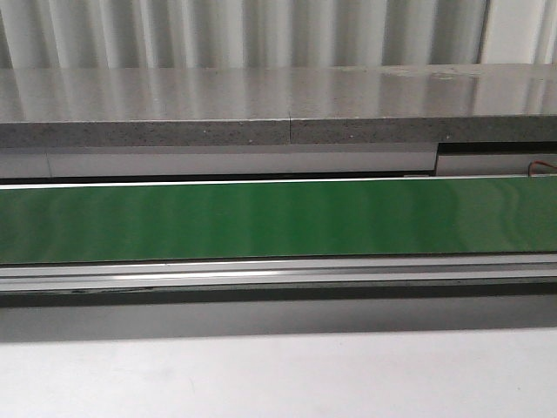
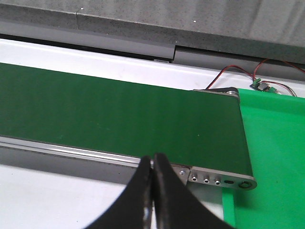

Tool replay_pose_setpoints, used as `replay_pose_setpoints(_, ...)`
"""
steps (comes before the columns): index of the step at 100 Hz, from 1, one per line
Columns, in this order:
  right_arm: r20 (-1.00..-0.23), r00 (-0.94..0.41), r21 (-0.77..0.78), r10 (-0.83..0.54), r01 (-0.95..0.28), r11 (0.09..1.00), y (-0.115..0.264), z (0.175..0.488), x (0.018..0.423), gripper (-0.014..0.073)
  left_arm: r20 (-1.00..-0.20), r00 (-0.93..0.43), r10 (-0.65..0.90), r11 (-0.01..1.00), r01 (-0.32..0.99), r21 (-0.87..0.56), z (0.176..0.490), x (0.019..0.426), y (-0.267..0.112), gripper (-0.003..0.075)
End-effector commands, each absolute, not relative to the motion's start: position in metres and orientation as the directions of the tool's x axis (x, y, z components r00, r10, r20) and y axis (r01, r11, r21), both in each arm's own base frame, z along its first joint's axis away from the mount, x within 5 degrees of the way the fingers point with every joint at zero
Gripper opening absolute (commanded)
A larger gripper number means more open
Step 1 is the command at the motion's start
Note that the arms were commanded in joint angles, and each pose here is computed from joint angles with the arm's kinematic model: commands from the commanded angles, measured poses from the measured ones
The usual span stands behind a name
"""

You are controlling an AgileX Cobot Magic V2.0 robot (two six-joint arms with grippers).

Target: Move button from right to left

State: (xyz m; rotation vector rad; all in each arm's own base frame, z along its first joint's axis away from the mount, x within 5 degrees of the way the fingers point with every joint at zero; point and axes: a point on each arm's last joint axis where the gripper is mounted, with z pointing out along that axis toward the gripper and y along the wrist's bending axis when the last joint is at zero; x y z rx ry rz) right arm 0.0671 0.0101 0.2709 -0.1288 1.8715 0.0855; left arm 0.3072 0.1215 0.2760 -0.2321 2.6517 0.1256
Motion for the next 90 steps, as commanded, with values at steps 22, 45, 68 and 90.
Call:
replay_pose_setpoints(22,-0.978,-0.204,-0.023,-0.048,-0.122,0.992,0.009,0.285,0.069,-0.0067,-0.701,-0.704,-0.112,0.987,-0.159,0.001,0.314,0.272,0.074,-0.0021)
replay_pose_setpoints(45,-0.978,-0.204,-0.023,-0.048,-0.122,0.992,0.009,0.285,0.069,-0.0067,-0.754,-0.656,-0.018,1.0,-0.024,-0.003,0.32,0.25,0.029,-0.0021)
replay_pose_setpoints(68,-0.978,-0.204,-0.023,-0.048,-0.122,0.992,0.009,0.285,0.069,-0.0067,-0.803,-0.596,0.026,0.996,0.082,-0.028,0.318,0.227,-0.003,-0.0021)
replay_pose_setpoints(90,-0.978,-0.204,-0.023,-0.048,-0.122,0.992,0.009,0.285,0.069,-0.0067,-0.853,-0.521,0.042,0.986,0.16,-0.049,0.318,0.197,-0.023,-0.002)
